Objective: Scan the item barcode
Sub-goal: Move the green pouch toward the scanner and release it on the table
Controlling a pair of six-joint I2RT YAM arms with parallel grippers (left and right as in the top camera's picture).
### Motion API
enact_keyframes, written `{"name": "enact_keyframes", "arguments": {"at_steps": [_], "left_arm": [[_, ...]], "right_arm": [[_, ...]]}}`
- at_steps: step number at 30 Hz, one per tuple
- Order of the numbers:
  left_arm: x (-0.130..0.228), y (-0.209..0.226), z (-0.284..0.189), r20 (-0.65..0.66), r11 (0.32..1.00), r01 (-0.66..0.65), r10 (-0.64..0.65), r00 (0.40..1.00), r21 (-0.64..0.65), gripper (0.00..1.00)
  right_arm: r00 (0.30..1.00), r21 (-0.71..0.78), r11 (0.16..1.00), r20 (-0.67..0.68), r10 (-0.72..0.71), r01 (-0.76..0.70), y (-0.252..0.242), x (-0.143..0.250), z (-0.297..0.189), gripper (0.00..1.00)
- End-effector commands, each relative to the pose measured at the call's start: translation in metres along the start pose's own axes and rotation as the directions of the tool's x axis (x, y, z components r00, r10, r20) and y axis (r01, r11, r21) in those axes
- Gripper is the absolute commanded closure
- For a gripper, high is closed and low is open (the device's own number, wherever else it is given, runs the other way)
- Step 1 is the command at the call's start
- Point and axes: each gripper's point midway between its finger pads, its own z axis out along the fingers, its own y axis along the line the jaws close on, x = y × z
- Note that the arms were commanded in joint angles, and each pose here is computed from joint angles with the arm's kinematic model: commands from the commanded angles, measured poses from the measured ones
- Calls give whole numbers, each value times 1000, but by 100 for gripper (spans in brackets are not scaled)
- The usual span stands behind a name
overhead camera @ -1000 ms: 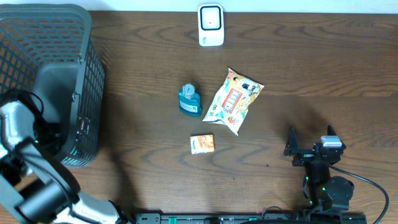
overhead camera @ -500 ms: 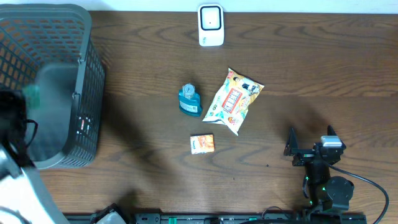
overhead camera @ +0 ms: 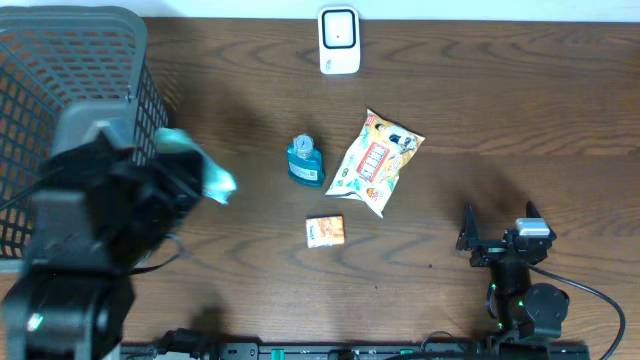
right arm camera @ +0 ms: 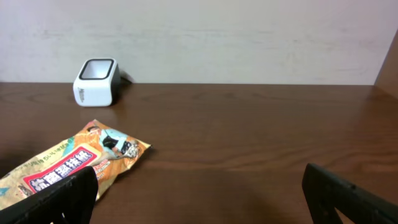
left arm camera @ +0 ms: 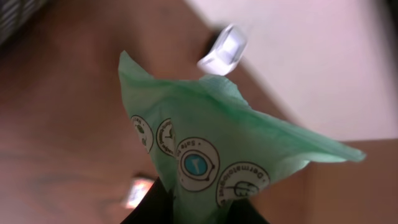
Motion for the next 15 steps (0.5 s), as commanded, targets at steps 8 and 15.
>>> {"name": "enact_keyframes", "arguments": {"at_steps": [8, 15], "left_arm": [[98, 109, 132, -197, 804, -174, 73, 978, -569, 85], [142, 135, 207, -272, 757, -218, 55, 961, -616, 85]], "right_arm": [[1000, -5, 1000, 1, -15, 15, 1, 0, 0, 1], [1000, -5, 1000, 1, -15, 15, 1, 0, 0, 1]]}}
